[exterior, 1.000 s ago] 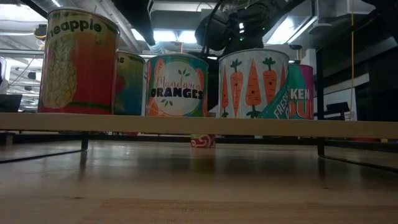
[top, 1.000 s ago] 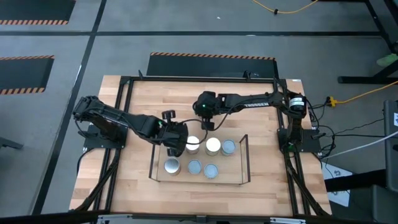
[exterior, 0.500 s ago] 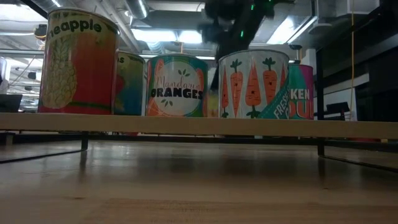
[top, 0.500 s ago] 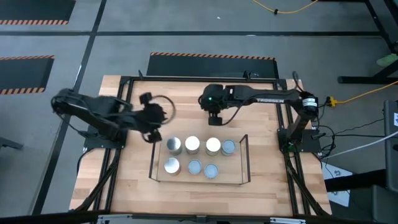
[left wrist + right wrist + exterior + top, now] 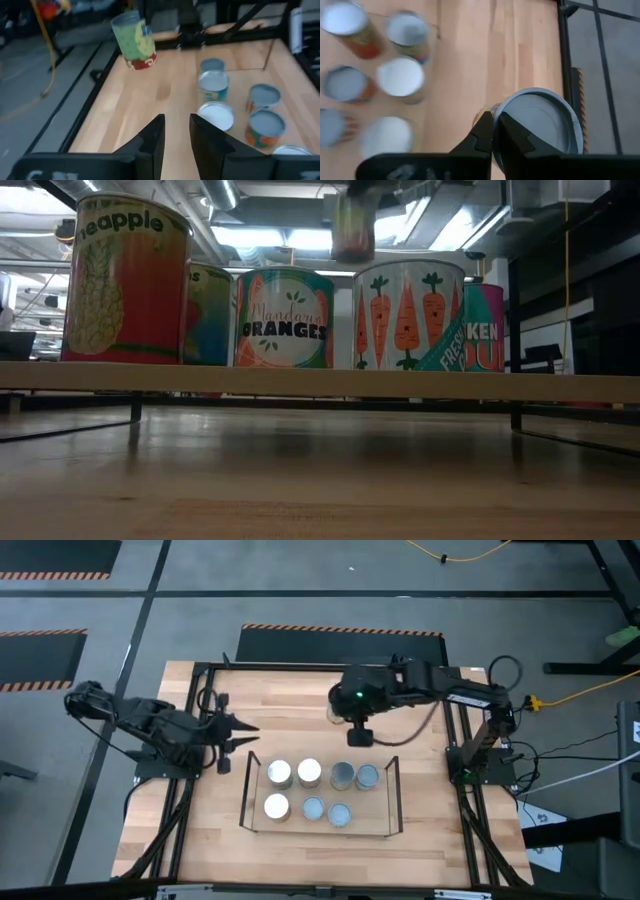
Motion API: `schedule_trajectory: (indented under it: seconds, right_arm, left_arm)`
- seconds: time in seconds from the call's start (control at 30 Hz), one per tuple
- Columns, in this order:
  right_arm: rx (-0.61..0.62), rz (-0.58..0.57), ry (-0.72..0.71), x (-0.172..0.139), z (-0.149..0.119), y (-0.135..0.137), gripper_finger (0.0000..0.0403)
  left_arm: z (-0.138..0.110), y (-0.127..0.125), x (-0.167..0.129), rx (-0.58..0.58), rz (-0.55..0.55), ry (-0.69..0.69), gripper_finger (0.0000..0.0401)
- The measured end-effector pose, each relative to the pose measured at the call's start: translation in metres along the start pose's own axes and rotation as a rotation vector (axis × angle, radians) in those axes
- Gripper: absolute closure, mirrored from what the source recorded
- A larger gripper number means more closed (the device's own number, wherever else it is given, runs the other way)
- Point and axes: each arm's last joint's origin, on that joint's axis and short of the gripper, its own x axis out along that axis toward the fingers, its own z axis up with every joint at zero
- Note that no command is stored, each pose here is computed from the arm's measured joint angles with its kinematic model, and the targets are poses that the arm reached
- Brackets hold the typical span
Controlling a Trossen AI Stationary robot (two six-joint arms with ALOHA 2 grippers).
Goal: Pick and place cans onto a shelf
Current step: Put the green yellow canned spaghetti sauce on the shelf
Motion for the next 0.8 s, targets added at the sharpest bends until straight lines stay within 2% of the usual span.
schedule_trajectory:
  seconds: [0.23, 0.4, 0.67, 0.8]
  right_arm:
    - [0.078, 0.069, -0.039, -0.043, 0.008, 0.034, 0.0386]
    - [0.117, 0.138, -0.009, -0.052, 0.006, 0.071, 0.0386]
    - [0.182, 0.237, -0.019, -0.067, 0.005, 0.125, 0.0386]
    - [0.196, 0.199, -0.008, -0.067, -0.001, 0.150, 0.0386]
  left_arm:
    - [-0.043, -0.004, 0.007, 0.061, -0.081, -0.181, 0.0319]
    - [-0.069, -0.002, 0.006, 0.091, -0.079, -0.250, 0.0319]
    - [-0.105, 0.007, -0.006, 0.063, -0.075, -0.313, 0.0319]
    - [-0.122, 0.012, -0.012, 0.037, -0.074, -0.360, 0.0319]
